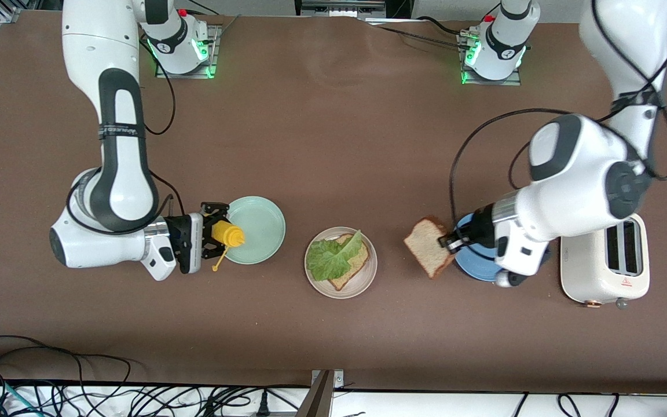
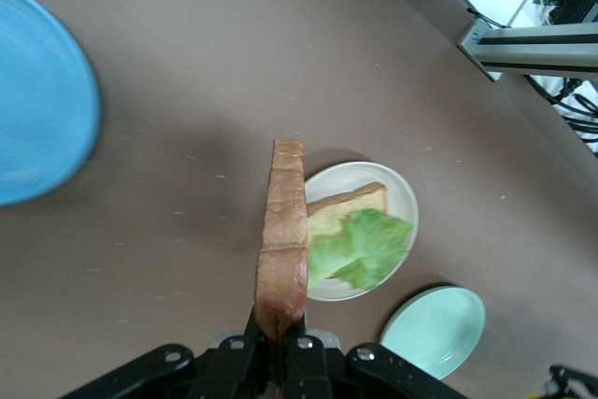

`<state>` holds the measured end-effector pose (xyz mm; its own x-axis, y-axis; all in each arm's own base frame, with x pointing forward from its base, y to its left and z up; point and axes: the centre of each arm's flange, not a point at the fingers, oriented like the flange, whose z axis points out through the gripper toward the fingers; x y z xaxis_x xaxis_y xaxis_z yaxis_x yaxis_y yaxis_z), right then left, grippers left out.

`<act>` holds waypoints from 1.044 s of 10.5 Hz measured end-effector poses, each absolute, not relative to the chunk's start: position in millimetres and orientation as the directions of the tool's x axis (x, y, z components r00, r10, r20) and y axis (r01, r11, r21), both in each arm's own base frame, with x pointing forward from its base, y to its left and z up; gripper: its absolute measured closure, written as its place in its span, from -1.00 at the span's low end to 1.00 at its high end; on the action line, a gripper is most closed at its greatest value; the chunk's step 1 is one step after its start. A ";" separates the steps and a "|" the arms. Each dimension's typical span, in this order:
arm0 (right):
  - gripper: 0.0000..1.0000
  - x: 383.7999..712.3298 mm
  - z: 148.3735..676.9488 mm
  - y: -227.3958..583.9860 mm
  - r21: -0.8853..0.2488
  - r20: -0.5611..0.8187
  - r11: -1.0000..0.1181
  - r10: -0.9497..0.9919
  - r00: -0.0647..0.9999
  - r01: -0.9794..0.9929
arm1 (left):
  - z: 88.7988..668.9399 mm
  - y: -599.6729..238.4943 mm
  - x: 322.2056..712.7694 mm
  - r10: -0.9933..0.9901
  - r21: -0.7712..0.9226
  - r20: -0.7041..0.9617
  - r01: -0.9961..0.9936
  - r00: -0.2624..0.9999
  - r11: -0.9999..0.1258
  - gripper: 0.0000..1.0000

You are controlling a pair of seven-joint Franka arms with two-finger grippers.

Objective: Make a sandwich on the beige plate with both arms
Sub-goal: 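Set the mustard down with the right gripper while the left gripper lowers toast, then lay toast on the lettuce with the left gripper while the right gripper withdraws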

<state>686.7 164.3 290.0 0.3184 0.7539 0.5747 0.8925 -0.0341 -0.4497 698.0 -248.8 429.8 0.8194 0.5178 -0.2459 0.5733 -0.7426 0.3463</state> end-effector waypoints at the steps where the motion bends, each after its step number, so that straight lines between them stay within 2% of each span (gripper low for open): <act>1: 0.87 684.7 286.3 150.5 -0.445 0.607 0.013 0.740 0.290 0.896 | 418.1 -270.6 700.2 0.533 0.391 -0.260 0.593 0.805 -0.704 0.82; 5: 0.87 663.2 233.7 68.4 -0.393 0.732 0.172 0.653 0.194 0.903 | 367.2 -330.1 706.1 0.579 0.524 -0.259 0.616 0.773 -0.588 0.82; 8: 0.87 634.0 151.2 14.6 -0.367 0.861 0.241 0.453 0.230 0.898 | 329.6 -361.5 697.9 0.578 0.538 -0.263 0.615 0.772 -0.576 0.82; 11: 0.87 622.8 116.8 2.7 -0.256 0.930 0.288 0.334 0.153 0.923 | 313.3 -386.1 686.9 0.579 0.537 -0.276 0.622 0.767 -0.569 0.82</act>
